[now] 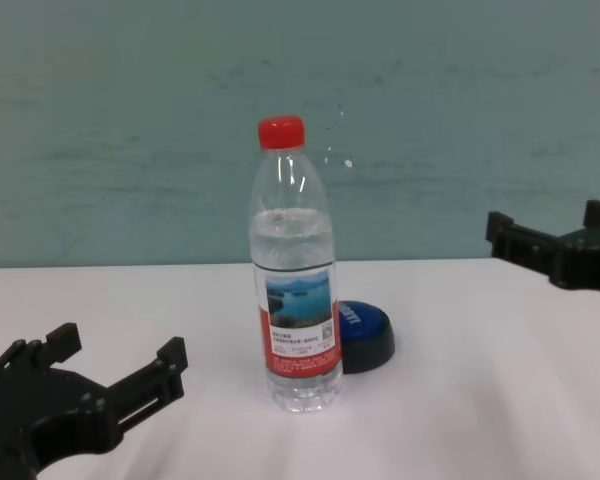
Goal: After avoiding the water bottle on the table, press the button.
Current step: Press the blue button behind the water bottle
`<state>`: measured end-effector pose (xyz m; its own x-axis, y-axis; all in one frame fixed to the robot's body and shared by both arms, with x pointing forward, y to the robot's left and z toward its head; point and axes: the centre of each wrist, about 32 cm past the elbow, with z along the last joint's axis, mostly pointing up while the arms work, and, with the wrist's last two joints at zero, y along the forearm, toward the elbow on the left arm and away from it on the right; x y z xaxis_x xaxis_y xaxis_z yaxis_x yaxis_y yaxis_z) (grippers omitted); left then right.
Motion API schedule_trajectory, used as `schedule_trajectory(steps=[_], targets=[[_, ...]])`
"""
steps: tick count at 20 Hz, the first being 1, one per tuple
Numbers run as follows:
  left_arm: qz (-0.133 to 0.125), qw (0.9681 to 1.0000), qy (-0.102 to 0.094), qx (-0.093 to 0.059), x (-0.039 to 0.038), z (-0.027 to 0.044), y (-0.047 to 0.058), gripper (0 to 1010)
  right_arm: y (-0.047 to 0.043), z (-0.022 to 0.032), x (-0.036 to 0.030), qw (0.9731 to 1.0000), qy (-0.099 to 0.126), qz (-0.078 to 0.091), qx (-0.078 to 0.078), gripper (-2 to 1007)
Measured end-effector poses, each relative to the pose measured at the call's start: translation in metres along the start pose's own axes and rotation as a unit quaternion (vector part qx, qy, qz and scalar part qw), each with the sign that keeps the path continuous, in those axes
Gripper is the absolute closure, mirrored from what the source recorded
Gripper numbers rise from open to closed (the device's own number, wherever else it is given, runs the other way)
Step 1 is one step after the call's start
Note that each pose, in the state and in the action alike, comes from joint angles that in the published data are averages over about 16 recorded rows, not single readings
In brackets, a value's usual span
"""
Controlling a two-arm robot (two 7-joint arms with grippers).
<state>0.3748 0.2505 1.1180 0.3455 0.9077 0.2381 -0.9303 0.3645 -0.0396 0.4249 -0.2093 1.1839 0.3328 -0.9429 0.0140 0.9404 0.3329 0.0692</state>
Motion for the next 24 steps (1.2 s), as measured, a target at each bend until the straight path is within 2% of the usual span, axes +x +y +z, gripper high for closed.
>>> schedule_trajectory(steps=[3,6,11,14,17,20,24], targets=[[0.000,1.0000,0.000,0.000,0.0000,0.0000,0.000,10,-0.0066,0.0096,0.0026,0.9996,-0.006,0.025,-0.006,1],[0.000,1.0000,0.000,0.000,0.0000,0.0000,0.000,10,-0.0148,0.0166,0.0042,0.9986,-0.010,0.050,-0.014,1],[0.000,1.0000,0.000,0.000,0.0000,0.0000,0.000,10,-0.0300,0.0214,0.0029,0.9960,-0.011,0.085,-0.026,1],[0.000,1.0000,0.000,0.000,0.0000,0.0000,0.000,10,-0.0374,0.0194,0.0013,0.9945,-0.005,0.100,-0.031,1],[0.000,1.0000,0.000,0.000,0.0000,0.0000,0.000,10,-0.0429,0.0144,-0.0006,0.9928,0.001,0.114,-0.038,1],[0.000,1.0000,0.000,0.000,0.0000,0.0000,0.000,10,-0.0458,0.0071,-0.0018,0.9910,0.005,0.125,-0.046,1],[0.000,1.0000,0.000,0.000,0.0000,0.0000,0.000,10,-0.0473,-0.0036,-0.0029,0.9885,-0.002,0.138,-0.062,1]])
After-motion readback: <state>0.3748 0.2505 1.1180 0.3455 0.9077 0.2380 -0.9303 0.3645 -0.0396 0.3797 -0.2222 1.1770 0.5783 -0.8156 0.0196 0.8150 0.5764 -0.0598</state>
